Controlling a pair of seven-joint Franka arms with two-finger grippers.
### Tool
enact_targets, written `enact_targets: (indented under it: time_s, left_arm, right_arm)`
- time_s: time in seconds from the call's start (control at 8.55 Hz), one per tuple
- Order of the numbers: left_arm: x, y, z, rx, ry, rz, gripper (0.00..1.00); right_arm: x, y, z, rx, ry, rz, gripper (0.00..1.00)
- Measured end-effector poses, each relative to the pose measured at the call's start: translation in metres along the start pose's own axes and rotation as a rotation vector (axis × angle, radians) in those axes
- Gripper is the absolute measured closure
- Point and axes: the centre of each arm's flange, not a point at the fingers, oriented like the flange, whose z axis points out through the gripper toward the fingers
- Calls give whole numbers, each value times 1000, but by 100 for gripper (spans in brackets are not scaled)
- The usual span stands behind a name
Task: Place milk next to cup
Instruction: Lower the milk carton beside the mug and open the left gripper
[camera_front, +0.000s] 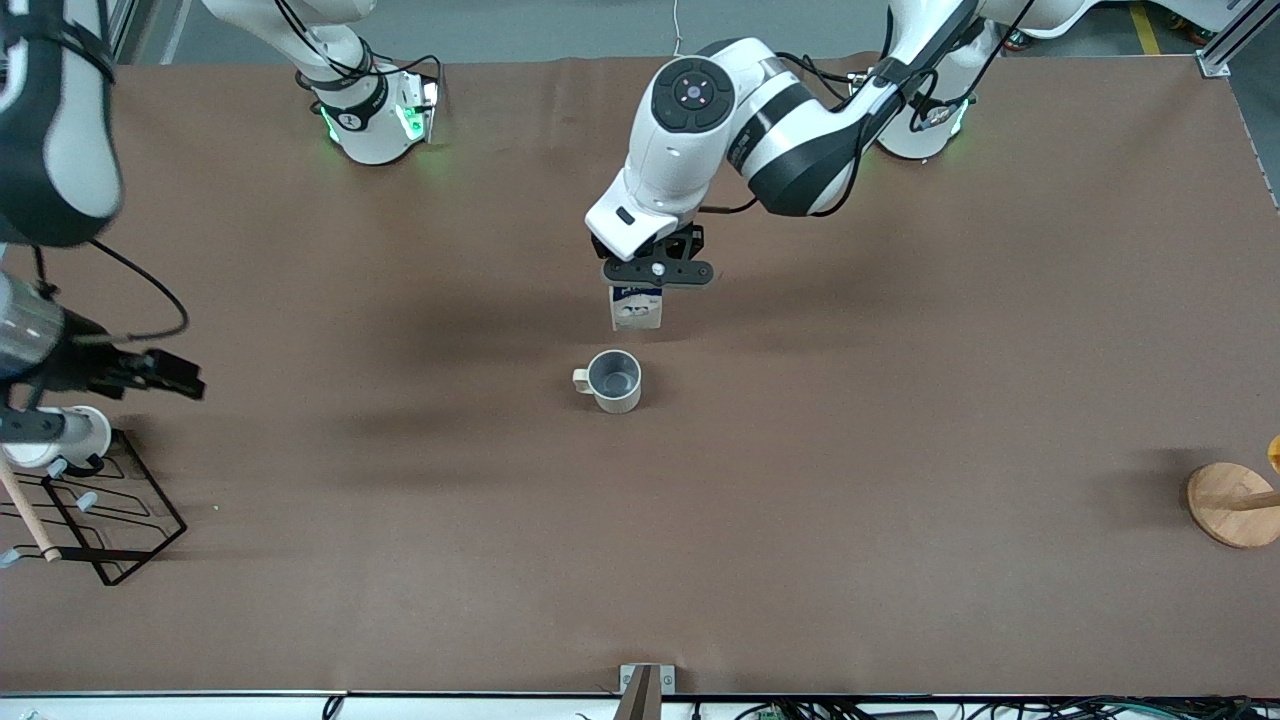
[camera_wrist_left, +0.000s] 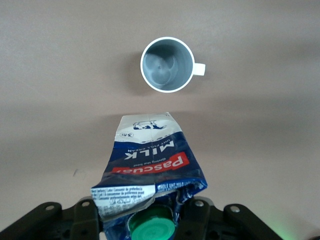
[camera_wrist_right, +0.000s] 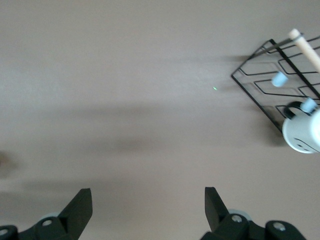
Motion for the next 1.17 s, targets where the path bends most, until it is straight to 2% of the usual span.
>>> enact_targets:
  time_s: [0.35,0.7,0.94,1.17]
  left_arm:
    - [5,11,31,15,-8,26,50]
    - [9,19,47,25,0,48,50]
    - [10,22,60,38,-1,61,50]
    - [16,21,74,39,-2,62,50]
  right_arm:
    - [-17,26,-45,-3,46,-20,0]
    - [-32,19,-84,4,9,-31,0]
    - [-41,17,-86,11,-32,-33,0]
    - [-60,15,-93,13,-23,-34,0]
